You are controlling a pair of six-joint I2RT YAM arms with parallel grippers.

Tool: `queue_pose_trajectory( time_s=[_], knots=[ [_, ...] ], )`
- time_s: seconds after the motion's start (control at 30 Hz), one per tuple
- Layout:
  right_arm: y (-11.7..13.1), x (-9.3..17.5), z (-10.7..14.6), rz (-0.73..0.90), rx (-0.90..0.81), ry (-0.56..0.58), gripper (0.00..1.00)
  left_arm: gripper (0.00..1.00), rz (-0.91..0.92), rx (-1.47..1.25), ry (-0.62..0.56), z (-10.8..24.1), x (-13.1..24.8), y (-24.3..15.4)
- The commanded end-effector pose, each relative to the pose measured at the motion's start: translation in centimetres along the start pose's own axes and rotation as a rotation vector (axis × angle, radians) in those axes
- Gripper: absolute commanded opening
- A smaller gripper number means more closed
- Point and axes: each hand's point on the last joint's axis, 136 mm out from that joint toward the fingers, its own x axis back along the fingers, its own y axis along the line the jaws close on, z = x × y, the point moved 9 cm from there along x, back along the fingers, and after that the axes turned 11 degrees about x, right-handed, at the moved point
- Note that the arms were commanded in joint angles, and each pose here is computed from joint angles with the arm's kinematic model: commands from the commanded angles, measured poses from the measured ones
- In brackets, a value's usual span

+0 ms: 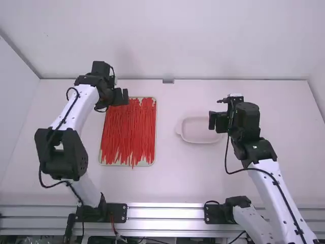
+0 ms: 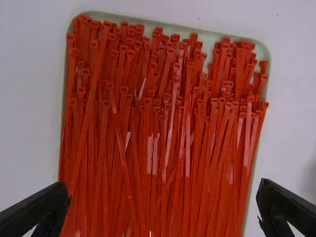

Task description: Fasten the cable tie

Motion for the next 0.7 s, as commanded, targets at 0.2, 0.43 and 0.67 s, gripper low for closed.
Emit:
queue_pose_trajectory(
  time_s=[0.2,0.43,0.67],
  knots=[
    [-0.5,-0.4,-0.8,0.010,-0.015,-0.006,0.98,0.99,-0.012,0.014,0.013,-0.8,-3.4,-0.2],
    [-0.3,-0.7,-0.8,0.005,-0.005,0.001,0.98,0.99,0.005,0.013,0.013,-1.4,-6.6,-0.3],
    [-0.3,-0.7,-0.8,0.004,-0.004,-0.001,0.98,0.99,0.045,0.038,0.023,-1.6,-9.6,-0.4]
  ],
)
